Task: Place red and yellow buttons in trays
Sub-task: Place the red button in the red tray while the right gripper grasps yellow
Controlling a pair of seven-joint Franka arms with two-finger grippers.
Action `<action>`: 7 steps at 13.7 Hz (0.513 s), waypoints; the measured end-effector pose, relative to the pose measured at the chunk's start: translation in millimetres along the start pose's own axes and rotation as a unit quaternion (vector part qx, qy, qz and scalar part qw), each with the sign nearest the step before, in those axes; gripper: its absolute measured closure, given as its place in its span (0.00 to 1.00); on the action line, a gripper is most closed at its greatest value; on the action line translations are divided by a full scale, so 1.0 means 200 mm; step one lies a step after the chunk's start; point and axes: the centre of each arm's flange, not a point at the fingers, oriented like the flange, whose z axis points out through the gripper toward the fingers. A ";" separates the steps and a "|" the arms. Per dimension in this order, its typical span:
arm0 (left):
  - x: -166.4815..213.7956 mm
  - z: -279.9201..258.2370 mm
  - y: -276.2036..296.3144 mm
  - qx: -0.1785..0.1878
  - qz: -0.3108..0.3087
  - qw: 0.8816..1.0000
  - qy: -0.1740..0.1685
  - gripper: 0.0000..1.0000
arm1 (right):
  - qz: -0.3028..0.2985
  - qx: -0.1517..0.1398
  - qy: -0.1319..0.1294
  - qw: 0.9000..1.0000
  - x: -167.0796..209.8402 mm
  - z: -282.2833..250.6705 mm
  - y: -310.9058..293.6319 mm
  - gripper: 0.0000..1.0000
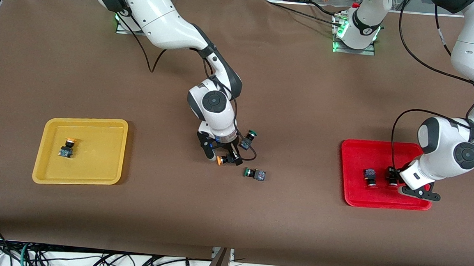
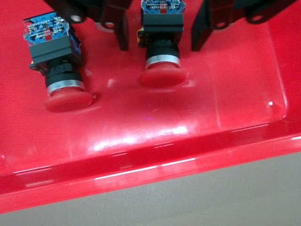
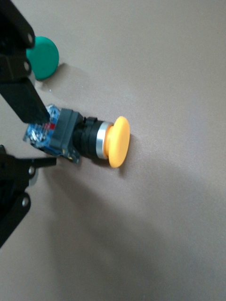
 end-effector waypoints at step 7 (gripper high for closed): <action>0.05 -0.66 0.02 0.026 0.003 1.000 -0.004 0.00 | 0.004 0.002 0.009 1.000 0.06 0.01 -0.01 0.01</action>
